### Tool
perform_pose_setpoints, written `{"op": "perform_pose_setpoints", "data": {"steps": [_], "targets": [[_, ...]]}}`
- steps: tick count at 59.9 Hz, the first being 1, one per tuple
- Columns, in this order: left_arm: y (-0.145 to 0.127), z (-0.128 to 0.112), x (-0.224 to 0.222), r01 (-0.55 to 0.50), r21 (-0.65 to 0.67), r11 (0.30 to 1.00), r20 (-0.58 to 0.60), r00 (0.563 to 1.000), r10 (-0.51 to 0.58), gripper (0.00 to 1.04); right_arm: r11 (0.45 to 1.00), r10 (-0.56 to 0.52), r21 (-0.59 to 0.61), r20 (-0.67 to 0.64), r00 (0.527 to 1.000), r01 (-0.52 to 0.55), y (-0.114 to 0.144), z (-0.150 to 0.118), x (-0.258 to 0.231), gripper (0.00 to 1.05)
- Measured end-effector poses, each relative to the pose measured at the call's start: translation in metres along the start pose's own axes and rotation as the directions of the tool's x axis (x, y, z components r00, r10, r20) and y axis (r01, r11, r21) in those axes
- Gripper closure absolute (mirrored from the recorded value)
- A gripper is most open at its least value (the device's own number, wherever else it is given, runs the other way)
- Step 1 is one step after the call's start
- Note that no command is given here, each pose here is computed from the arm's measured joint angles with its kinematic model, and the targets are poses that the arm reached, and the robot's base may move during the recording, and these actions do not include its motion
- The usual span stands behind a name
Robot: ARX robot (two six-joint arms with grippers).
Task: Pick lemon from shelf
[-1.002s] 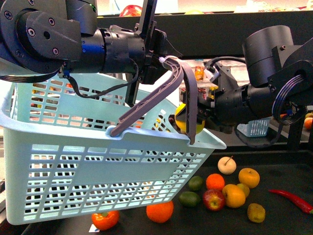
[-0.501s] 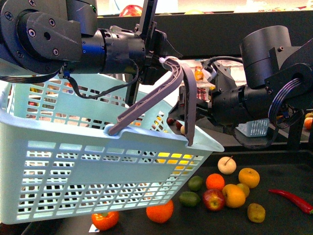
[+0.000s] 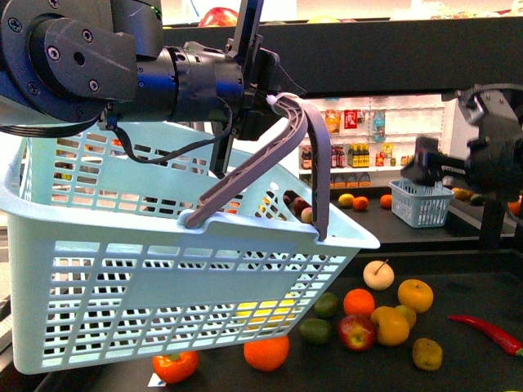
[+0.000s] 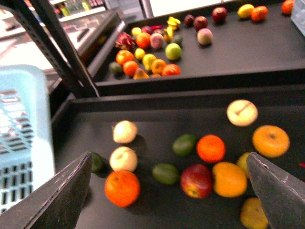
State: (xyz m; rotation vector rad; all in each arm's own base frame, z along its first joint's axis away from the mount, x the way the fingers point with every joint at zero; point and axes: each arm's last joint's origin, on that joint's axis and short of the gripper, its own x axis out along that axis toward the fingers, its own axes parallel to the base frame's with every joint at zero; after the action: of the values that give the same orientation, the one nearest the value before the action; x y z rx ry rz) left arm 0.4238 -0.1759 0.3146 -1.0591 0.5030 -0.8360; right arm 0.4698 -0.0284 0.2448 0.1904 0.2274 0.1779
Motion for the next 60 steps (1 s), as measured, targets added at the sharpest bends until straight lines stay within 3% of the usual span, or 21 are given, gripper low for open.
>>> {"op": "perform_pose_setpoints", "data": {"steps": [10, 19, 32, 44, 60], "targets": [[0.0, 0.0, 0.0, 0.0, 0.0, 1.0, -0.001, 1.0, 0.0, 0.97, 0.999, -0.035, -0.011, -0.197, 0.98, 0.033, -0.03, -0.09, 0.021, 0.07], [0.0, 0.0, 0.0, 0.0, 0.0, 1.0, 0.001, 1.0, 0.0, 0.97, 0.999, 0.005, -0.031, -0.313, 0.95, -0.016, -0.03, -0.154, 0.031, 0.07], [0.0, 0.0, 0.0, 0.001, 0.0, 1.0, -0.001, 1.0, -0.001, 0.97, 0.972, 0.122, -0.137, -0.403, 0.907, -0.191, 0.006, -0.209, 0.05, 0.07], [0.0, 0.0, 0.0, 0.0, 0.0, 1.0, 0.001, 1.0, 0.0, 0.97, 0.937, 0.114, -0.23, -0.508, 0.854, -0.262, 0.029, -0.257, 0.069, 0.07], [0.0, 0.0, 0.0, 0.0, 0.0, 1.0, 0.0, 1.0, 0.0, 0.97, 0.911, 0.076, -0.303, -0.542, 0.837, -0.278, 0.041, -0.281, 0.089, 0.07]]}}
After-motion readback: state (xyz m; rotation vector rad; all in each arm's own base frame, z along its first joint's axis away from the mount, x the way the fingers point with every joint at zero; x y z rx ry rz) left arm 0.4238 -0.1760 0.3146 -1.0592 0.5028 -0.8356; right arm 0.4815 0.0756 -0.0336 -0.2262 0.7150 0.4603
